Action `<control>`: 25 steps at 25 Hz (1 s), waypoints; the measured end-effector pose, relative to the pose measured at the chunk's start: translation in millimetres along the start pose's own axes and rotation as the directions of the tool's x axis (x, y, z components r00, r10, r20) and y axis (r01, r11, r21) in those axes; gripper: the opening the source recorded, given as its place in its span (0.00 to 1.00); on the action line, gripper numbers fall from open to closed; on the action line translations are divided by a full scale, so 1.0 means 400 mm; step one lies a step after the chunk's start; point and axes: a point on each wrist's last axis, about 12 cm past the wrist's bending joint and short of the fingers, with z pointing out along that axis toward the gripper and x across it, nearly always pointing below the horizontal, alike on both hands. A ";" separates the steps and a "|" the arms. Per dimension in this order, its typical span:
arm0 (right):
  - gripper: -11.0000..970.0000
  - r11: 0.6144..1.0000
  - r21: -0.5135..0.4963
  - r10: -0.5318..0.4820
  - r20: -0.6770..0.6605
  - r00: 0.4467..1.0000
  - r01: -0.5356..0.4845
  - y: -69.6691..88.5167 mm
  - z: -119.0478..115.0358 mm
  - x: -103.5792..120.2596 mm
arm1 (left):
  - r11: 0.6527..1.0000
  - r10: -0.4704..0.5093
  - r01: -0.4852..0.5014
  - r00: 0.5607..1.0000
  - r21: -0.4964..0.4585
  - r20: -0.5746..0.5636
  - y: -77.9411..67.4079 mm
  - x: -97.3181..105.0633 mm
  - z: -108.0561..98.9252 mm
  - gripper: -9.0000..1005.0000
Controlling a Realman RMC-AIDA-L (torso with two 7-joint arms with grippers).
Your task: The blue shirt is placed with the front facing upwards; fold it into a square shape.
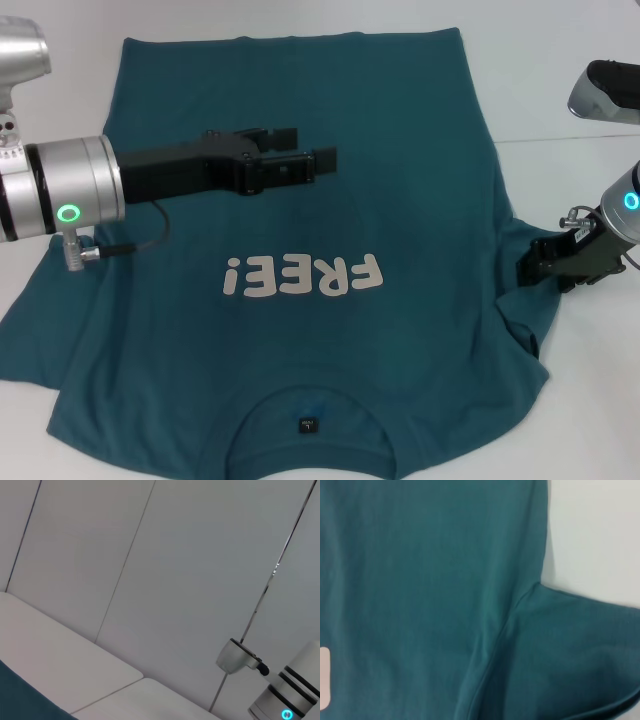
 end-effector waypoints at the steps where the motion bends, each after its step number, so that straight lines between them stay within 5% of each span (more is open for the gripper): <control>1: 0.59 1.000 0.000 -0.001 0.000 1.000 0.001 0.000 0.000 0.000 | 1.000 0.000 0.000 1.000 0.000 0.001 0.000 0.000 0.000 0.84; 25: 0.64 1.000 -0.008 0.008 0.022 1.000 -0.008 0.001 -0.003 -0.008 | 1.000 0.001 -0.001 1.000 -0.001 0.002 0.000 0.000 0.000 0.84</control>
